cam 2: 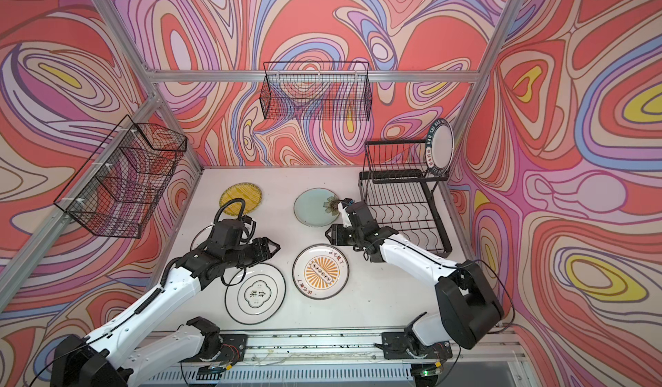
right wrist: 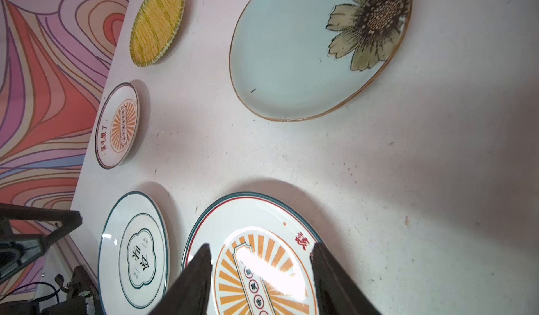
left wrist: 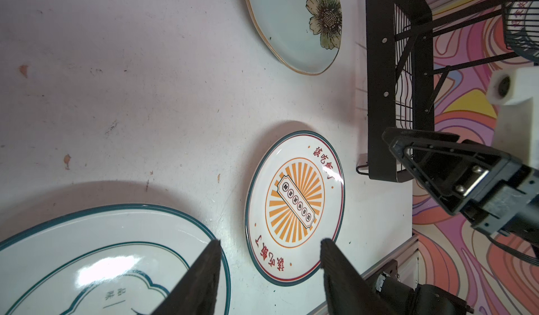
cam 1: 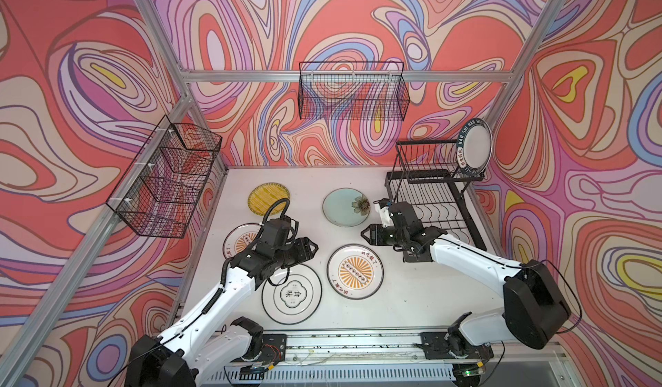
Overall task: Load plates into a dish rack
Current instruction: Pick up the plate from the center of the table.
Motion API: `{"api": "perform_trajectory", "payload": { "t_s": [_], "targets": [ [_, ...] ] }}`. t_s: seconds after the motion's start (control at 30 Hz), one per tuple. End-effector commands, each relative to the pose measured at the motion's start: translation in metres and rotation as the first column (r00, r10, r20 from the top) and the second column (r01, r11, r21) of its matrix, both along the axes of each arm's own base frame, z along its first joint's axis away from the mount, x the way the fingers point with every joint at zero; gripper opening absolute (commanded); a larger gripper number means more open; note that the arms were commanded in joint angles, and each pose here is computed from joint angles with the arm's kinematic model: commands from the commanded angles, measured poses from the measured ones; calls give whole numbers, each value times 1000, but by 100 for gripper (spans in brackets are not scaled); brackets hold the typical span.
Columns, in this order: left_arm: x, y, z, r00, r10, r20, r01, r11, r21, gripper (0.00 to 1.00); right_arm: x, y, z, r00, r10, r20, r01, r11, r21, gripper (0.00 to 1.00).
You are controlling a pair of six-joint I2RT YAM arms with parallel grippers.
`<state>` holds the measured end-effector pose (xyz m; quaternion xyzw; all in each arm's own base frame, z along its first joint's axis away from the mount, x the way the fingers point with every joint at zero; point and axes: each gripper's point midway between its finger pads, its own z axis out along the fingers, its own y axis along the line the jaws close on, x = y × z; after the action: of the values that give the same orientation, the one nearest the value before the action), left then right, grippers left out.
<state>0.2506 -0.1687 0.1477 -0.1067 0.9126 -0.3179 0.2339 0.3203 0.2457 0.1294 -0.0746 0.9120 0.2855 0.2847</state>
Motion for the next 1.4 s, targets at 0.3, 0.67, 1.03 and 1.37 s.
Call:
{"api": "perform_trajectory", "payload": {
  "t_s": [0.3, 0.67, 1.03, 1.37],
  "targets": [
    [-14, -11, -17, 999, -47, -27, 47, 999, -3, 58, -15, 3, -43, 995, -8, -97, 1, 998, -66, 54],
    [-8, -13, -18, 999, -41, -17, 42, 999, 31, 58, -42, -19, -84, 979, -45, -199, 14, 988, -156, 51],
    [-6, -19, -22, 998, -52, -30, 53, 998, 30, 57, -57, -42, -85, 976, -88, -202, 42, 974, -223, 51],
    [-4, -25, -31, 996, -61, -58, 64, 997, 45, 56, -72, -62, -74, 971, -131, -201, 76, 962, -262, 53]
  ]
}}
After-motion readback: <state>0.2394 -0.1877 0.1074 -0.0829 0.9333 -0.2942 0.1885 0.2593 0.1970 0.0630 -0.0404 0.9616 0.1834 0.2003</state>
